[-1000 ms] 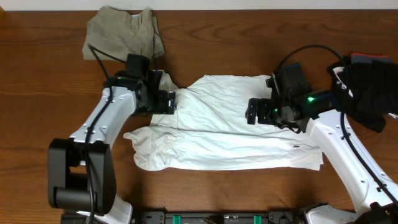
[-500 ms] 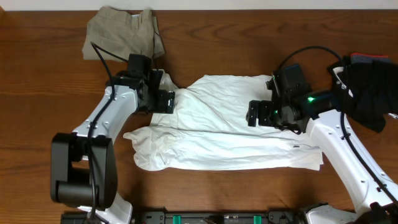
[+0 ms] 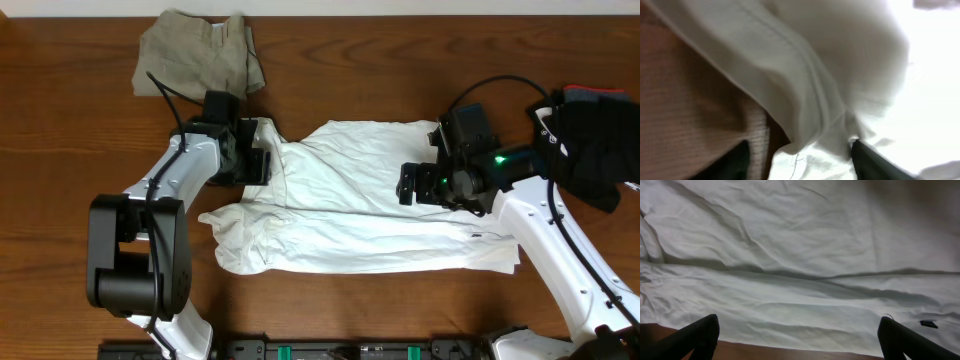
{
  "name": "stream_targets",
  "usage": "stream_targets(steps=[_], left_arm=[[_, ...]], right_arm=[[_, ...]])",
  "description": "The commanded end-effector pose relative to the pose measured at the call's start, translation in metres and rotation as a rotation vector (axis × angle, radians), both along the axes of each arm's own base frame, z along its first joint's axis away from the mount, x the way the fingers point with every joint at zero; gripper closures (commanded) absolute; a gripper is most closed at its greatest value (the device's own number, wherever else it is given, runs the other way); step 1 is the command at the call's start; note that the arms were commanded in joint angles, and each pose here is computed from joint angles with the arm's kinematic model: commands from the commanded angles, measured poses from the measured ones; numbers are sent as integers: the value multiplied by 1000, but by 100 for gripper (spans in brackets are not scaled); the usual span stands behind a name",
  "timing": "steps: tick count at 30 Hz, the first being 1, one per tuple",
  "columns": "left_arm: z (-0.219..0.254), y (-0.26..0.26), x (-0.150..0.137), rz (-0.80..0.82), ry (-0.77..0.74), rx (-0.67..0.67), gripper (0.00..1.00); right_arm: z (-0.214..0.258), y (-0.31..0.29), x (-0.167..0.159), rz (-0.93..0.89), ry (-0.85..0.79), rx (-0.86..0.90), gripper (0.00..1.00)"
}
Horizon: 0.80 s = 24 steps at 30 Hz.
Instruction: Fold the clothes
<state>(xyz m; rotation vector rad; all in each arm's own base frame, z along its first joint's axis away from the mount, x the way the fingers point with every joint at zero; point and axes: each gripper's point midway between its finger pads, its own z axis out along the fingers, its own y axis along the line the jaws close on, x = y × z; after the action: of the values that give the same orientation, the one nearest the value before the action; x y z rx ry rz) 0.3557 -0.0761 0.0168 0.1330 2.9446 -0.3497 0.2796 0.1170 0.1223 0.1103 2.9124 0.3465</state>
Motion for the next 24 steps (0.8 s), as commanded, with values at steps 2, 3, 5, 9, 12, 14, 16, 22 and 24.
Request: stream_targets(steps=[2, 3, 5, 9, 12, 14, 16, 22, 24], left_arm=[[0, 0, 0, -2, 0, -4, 52], [0, 0, 0, -2, 0, -4, 53], [0, 0, 0, -2, 1, -4, 60], [0, 1, 0, -1, 2, 0, 74], [-1, 1, -1, 0, 6, 4, 76], [-1, 1, -2, 0, 9, 4, 79], [-1, 2, -2, 2, 9, 8, 81], [-4, 27, -1, 58, 10, 141, 90], [-4, 28, -2, 69, 13, 146, 91]], right_arm=[[4, 0, 2, 10, -14, 2, 1], [4, 0, 2, 10, -14, 2, 1], [4, 0, 2, 10, -14, 2, 1], [4, 0, 2, 10, -14, 2, 1], [4, 0, 2, 10, -14, 2, 1], [4, 1, 2, 13, -14, 2, 1], [4, 1, 2, 16, -14, 2, 1], [3, 1, 0, 20, -8, -2, 1], [2, 1, 0, 20, -9, -1, 1]])
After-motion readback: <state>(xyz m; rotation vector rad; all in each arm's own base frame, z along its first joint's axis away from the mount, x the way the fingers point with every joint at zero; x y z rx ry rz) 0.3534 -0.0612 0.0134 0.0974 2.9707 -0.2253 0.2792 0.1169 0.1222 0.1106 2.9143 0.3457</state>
